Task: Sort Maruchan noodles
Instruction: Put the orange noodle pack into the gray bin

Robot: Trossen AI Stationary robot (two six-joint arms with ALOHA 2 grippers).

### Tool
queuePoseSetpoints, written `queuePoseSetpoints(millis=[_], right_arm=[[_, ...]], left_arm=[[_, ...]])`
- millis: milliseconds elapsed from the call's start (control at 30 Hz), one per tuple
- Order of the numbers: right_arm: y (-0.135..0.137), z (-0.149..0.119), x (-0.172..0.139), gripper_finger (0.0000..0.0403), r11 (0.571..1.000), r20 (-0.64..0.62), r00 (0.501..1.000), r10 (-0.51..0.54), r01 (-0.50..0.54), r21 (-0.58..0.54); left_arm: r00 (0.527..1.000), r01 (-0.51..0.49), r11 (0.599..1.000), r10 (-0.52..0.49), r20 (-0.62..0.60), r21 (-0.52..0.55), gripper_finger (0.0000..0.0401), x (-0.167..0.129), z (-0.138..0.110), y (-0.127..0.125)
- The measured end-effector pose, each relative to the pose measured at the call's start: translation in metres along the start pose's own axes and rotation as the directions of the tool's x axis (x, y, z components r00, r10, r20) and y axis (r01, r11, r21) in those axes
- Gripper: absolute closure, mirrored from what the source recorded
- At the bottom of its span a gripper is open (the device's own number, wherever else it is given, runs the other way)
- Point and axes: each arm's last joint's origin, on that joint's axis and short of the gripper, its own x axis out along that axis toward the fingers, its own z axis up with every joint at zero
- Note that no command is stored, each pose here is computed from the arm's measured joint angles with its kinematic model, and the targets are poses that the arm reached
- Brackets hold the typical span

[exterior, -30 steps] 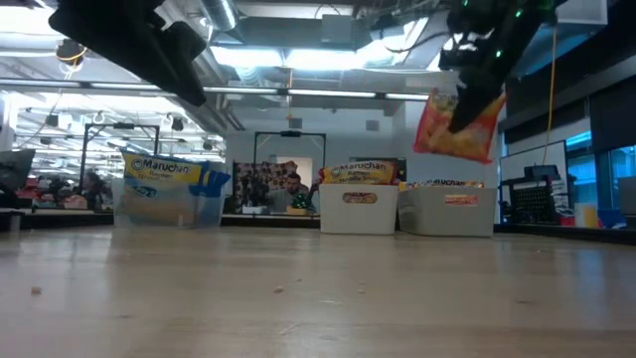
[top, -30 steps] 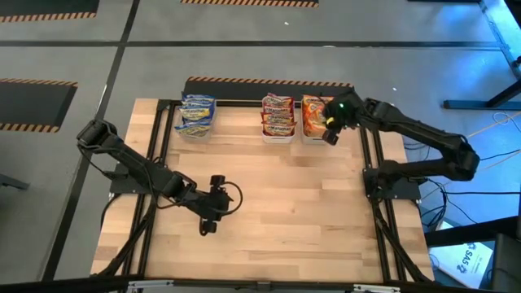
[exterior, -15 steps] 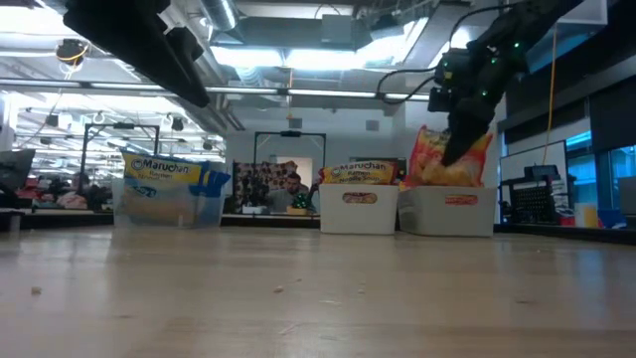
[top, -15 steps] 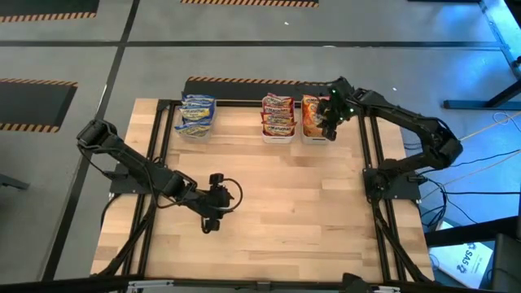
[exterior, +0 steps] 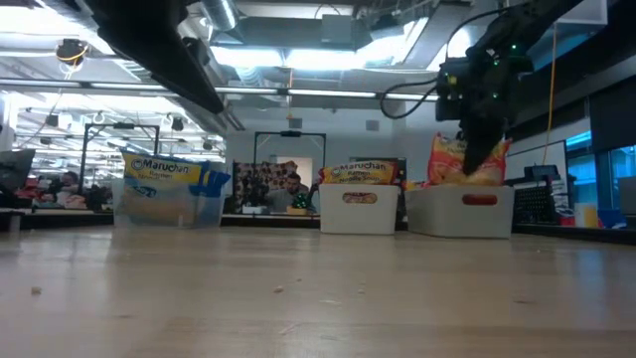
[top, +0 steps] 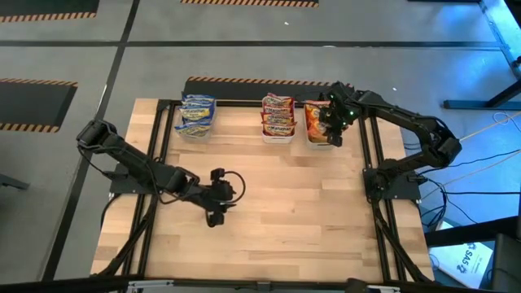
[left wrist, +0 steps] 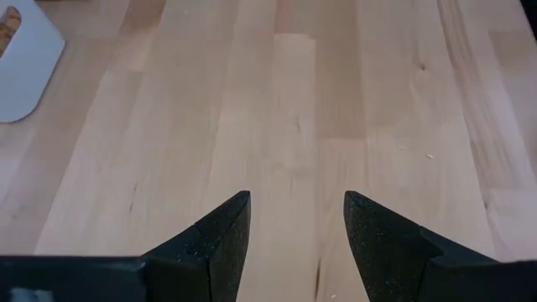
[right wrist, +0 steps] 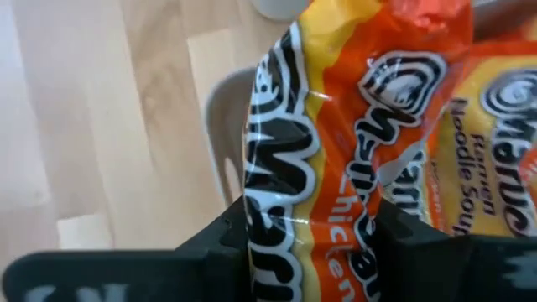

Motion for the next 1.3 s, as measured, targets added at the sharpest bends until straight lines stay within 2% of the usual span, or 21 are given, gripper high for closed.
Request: queuePoseSetpoints(millis=[133, 267, 533, 767, 933, 1133, 1300], right_arm=[[0.0, -0.002, 0.0, 0.0293, 0.999, -0.042, 0.999, -0.034, 0.035, 0.013], [0.002, -0.004, 0.0, 0.0289, 1.0, -0.064, 0.998, -0.026, 0.027, 0.016], [0.016, 0.003, 0.008, 0.0288, 0.997, -0.068, 0.996, 0.064, -0.067, -0.032], [0.013, 0.005, 0.037, 0.0288, 0.993, -0.163, 0.98, 0.116, -0.117, 0.004], [0.016, 0.01, 0.042, 0.0288, 0.996, -0.174, 0.982, 0.077, -0.082, -0.023], [0.017, 0.009, 0.043, 0.0288, 0.997, -0.175, 0.982, 0.071, -0.072, 0.002], [0.016, 0.008, 0.046, 0.0287, 1.0, -0.19, 0.981, 0.026, -0.022, 0.02]], left_arm=[[1.0, -0.004, 1.0, 0.004, -0.001, -0.006, 0.0213, 0.001, 0.001, 0.002], [1.0, 0.001, 1.0, -0.001, -0.003, -0.005, 0.0213, 0.001, 0.001, 0.002], [1.0, 0.001, 1.0, -0.001, -0.003, 0.021, 0.0213, 0.001, 0.001, 0.002], [1.0, 0.001, 1.0, -0.001, -0.003, 0.021, 0.0213, 0.001, 0.001, 0.002], [1.0, 0.001, 1.0, -0.001, -0.003, 0.022, 0.0213, 0.001, 0.0, 0.002], [1.0, -0.006, 1.0, 0.006, -0.001, 0.022, 0.0213, 0.001, 0.001, 0.002], [1.0, -0.005, 1.0, 0.005, -0.001, 0.023, 0.0213, 0.001, 0.001, 0.002]])
